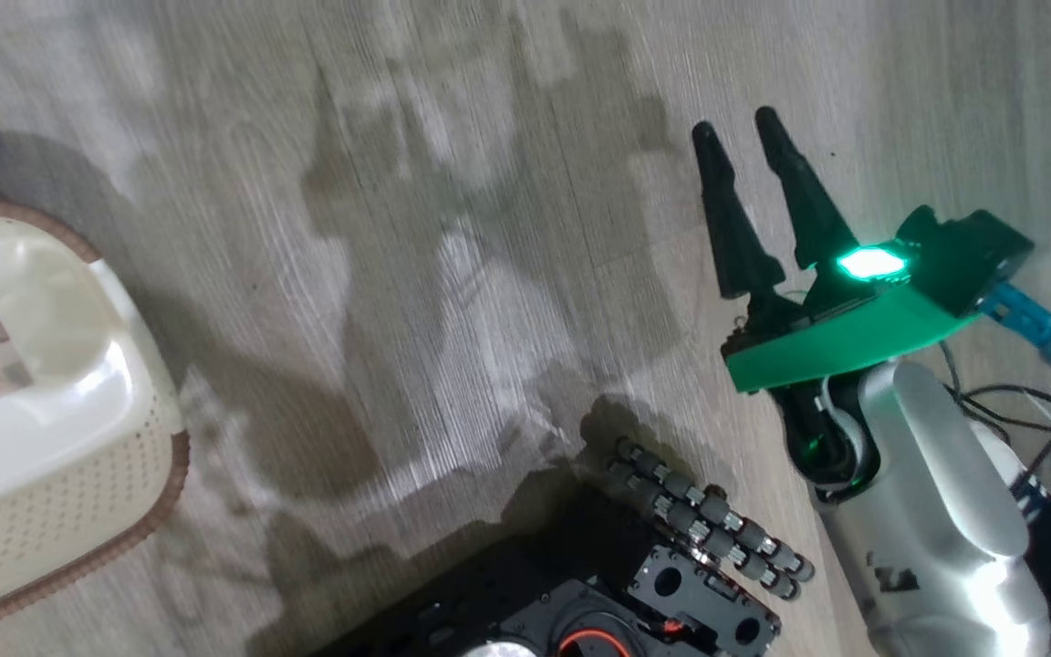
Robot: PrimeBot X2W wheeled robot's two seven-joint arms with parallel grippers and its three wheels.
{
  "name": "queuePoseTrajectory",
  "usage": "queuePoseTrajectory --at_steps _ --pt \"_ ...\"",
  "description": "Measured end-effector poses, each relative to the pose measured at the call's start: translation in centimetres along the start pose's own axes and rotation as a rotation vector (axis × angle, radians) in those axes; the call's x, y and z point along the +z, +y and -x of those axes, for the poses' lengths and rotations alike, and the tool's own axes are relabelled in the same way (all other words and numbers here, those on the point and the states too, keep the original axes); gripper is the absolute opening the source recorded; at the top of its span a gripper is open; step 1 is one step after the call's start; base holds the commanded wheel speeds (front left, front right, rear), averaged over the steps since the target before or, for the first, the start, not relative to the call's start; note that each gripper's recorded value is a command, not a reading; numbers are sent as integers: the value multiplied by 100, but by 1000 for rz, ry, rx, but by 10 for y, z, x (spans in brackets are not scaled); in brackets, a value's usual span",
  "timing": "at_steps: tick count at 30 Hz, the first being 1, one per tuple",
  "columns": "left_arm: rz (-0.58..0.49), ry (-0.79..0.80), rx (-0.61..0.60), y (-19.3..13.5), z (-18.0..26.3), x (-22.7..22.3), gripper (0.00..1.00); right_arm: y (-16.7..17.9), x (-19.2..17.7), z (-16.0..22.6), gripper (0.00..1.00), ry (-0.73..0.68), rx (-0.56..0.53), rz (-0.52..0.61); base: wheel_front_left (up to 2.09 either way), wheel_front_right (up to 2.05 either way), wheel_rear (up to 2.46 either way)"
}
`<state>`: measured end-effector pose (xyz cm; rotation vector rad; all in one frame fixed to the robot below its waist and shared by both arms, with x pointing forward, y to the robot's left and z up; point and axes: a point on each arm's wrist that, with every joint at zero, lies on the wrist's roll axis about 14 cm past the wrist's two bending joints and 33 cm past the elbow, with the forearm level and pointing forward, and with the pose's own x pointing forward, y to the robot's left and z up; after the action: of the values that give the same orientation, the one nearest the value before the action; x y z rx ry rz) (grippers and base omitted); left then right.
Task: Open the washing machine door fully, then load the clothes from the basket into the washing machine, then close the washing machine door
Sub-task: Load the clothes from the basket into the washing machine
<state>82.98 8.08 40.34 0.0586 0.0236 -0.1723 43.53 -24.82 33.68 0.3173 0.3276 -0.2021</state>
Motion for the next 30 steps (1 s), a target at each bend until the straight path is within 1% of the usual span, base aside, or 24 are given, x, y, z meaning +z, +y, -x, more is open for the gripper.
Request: queuePoseTrajectory --at_steps 3,9,13,16,20,25,26,27,30 --pt "15 -5 3 2 5 11 100 5 9 0 100 -24 14 -3 0 0 0" --pt "18 53 -7 -1 27 9 100 8 32 1 100 -89 24 4 0 0 0" --pt "3 80 -56 -10 46 14 100 15 46 4 100 -126 44 10 0 0 0" --pt "19 89 -71 -15 57 19 100 17 55 6 100 -150 51 7 0 0 0" --pt "28 91 -86 -17 81 30 100 16 64 16 100 -177 43 16 0 0 0" --pt "10 104 -98 -8 120 39 100 22 79 30 100 -222 57 32 0 0 0" --pt "21 113 -93 -6 137 42 100 25 82 35 100 -230 65 37 0 0 0" --pt "21 113 -93 -6 137 42 100 25 82 35 100 -230 65 37 0 0 0" --pt "55 96 -101 -6 170 58 100 32 87 50 100 -250 86 28 0 0 0"
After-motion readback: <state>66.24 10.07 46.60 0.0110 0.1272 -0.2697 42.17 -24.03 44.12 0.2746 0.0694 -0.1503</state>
